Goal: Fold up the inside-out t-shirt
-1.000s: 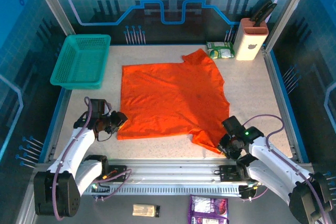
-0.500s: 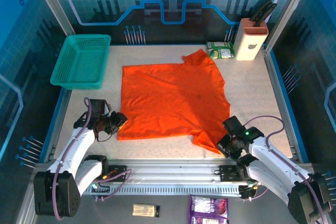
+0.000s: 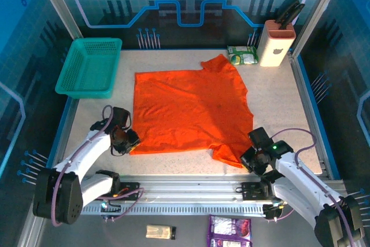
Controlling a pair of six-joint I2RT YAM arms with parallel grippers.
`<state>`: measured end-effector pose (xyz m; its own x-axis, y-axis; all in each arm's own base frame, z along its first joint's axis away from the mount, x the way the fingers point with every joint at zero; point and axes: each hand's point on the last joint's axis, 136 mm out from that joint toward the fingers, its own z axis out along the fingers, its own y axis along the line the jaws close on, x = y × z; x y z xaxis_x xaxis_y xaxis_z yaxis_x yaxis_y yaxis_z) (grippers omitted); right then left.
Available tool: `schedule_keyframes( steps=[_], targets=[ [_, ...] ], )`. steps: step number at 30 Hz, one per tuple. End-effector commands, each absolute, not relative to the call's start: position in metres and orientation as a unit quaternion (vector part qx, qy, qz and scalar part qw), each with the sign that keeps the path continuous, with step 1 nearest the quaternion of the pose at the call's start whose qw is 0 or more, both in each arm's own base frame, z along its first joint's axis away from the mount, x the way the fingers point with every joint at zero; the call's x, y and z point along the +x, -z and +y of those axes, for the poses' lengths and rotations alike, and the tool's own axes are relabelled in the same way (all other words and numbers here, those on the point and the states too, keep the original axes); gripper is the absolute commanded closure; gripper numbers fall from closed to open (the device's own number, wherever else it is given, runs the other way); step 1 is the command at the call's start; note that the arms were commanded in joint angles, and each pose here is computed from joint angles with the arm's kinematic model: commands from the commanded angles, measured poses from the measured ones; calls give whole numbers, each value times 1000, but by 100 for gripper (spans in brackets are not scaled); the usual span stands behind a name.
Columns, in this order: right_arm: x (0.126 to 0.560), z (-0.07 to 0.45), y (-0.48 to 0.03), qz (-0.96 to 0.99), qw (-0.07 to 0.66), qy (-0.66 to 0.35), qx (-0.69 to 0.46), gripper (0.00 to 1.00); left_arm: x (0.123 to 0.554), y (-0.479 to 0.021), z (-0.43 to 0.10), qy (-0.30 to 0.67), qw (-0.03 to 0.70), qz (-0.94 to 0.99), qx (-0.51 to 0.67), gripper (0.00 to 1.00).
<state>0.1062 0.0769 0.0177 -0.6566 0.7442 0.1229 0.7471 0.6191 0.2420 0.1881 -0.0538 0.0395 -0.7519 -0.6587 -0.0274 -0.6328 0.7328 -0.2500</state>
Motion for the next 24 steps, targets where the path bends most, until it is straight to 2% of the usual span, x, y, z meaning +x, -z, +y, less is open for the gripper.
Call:
schedule_keyframes(
  steps=[1,12,24],
  targets=[
    [105,77,-23,-901,11,137,-412,100,170,-42,-25,13,54,924,-378,75],
    [112,80,-26,-901,7,146,-409,100,152,-28,-37,22,36,922,-386,67],
    [109,77,-31,-902,7,142,-408,100,150,-10,-42,26,16,925,-379,71]
  ],
)
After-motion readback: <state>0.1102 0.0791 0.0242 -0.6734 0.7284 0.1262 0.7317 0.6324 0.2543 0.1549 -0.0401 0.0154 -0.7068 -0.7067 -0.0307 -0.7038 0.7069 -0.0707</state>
